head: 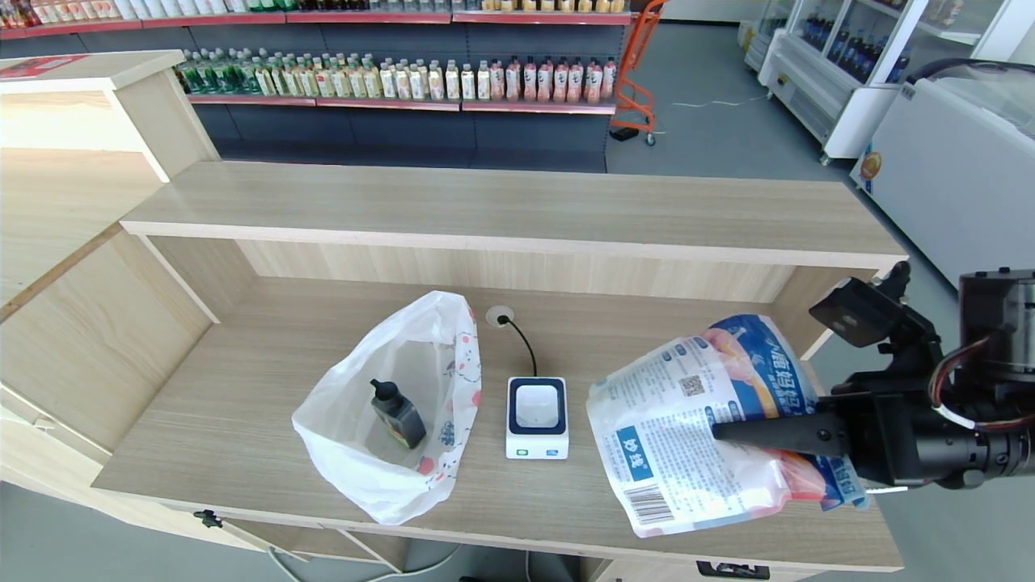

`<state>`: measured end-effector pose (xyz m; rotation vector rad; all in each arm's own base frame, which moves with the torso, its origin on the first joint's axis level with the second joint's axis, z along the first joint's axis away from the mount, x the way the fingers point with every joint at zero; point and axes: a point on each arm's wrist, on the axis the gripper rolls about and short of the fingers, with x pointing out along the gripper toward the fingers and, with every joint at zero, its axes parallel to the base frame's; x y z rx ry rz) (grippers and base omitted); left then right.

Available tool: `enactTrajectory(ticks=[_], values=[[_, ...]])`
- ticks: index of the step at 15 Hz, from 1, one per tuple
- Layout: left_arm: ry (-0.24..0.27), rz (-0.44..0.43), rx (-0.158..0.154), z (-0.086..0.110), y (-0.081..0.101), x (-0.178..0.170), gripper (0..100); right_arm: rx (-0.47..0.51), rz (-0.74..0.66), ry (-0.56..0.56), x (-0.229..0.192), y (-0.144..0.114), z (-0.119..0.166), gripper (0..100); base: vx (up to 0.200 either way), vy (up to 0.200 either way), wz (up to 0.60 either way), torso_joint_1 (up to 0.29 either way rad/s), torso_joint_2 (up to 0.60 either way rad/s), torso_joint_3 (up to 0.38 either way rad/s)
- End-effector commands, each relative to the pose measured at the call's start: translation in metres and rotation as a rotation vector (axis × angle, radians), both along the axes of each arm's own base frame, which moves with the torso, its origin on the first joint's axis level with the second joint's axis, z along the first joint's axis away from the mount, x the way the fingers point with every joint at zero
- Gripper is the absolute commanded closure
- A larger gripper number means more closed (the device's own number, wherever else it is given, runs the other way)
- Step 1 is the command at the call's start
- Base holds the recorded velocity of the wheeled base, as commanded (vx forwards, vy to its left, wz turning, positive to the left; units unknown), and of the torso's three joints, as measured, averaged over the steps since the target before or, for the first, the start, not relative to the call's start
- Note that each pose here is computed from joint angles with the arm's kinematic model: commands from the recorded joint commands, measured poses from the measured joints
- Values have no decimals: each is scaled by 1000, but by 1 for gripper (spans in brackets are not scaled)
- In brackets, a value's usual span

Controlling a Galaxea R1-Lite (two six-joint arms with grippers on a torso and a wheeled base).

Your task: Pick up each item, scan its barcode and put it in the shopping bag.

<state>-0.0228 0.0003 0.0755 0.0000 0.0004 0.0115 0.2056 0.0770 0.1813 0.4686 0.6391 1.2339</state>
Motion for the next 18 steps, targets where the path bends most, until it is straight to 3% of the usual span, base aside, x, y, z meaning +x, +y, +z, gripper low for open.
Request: enactTrajectory(ticks=[1,18], values=[[0,1,0,0,0,0,0,-5,9,16,1,2,-4,100,0,0,0,0,0,0],[0,1,0,0,0,0,0,-21,35,63,8,10,-17,100,0,0,0,0,0,0]])
